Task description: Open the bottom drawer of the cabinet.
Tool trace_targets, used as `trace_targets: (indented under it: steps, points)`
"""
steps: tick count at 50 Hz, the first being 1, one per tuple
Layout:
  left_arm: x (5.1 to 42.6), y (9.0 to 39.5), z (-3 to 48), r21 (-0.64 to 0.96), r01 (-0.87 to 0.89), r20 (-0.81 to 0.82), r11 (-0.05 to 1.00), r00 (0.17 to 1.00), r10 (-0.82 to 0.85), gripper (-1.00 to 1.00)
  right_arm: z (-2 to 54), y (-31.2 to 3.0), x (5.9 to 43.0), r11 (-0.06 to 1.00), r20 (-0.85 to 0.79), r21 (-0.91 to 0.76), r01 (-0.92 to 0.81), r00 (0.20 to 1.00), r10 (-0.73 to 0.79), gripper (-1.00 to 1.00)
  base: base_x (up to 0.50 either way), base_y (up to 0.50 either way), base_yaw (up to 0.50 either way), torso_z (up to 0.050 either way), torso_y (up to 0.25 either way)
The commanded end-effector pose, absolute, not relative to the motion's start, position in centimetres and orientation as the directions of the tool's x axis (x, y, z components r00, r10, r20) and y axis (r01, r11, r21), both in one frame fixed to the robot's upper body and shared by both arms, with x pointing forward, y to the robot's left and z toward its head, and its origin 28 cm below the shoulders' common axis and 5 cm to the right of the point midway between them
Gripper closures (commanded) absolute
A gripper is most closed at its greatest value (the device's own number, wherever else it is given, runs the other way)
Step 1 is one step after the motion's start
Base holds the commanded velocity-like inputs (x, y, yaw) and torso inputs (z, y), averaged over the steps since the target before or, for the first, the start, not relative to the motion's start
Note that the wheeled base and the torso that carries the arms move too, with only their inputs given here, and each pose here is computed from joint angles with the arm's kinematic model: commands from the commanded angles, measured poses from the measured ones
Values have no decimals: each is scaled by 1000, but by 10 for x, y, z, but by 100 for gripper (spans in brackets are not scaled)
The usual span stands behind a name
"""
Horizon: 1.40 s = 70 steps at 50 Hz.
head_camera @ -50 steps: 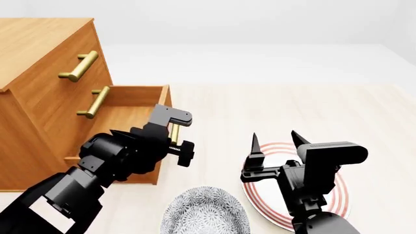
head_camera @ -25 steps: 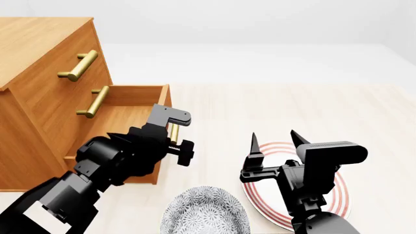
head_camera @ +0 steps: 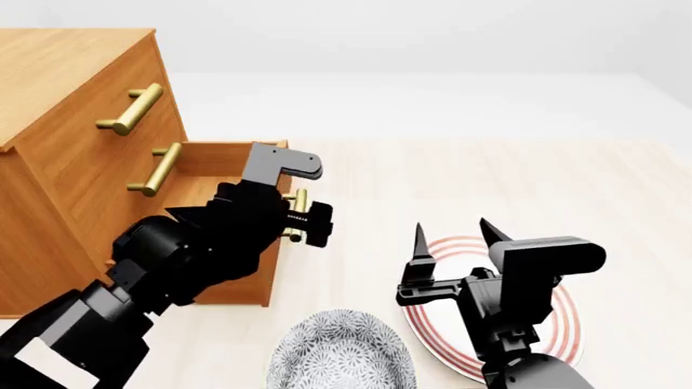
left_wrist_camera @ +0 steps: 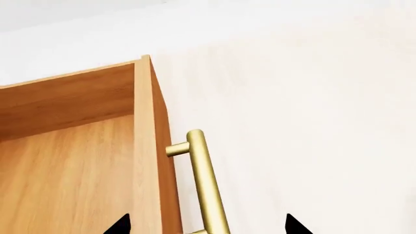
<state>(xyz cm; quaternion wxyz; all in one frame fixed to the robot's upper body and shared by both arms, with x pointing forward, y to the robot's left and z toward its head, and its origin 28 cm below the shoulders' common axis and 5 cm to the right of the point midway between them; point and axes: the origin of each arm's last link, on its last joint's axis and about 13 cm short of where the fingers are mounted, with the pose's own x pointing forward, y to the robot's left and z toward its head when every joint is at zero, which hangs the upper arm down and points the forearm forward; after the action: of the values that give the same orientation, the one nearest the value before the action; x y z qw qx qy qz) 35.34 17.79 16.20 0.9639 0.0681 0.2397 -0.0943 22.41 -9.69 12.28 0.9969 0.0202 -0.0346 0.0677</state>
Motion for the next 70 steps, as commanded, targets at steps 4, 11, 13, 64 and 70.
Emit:
trace_targets:
  steps: [4, 11, 13, 64, 70]
  points:
    - [351, 176, 179, 78, 218, -402, 973, 900, -169, -100, 122, -96, 224, 990, 70, 36, -139, 988, 137, -100, 0, 0, 0, 0, 0]
    - [348, 177, 186, 83, 204, -366, 975, 916, -161, -100, 124, -96, 223, 990, 74, 34, -140, 988, 137, -100, 0, 0, 0, 0, 0]
    - [346, 177, 191, 89, 191, -332, 978, 931, -151, -100, 125, -96, 224, 990, 73, 35, -140, 988, 137, -100, 0, 0, 0, 0, 0]
    - [250, 186, 201, 75, 103, 151, 992, 982, -113, -100, 197, -86, 224, 990, 370, -93, -103, 920, 130, -100, 0, 0, 0, 0, 0]
    - [244, 184, 207, 86, 98, 205, 991, 972, -114, -100, 206, -86, 214, 990, 425, -97, -100, 896, 132, -100, 0, 0, 0, 0, 0]
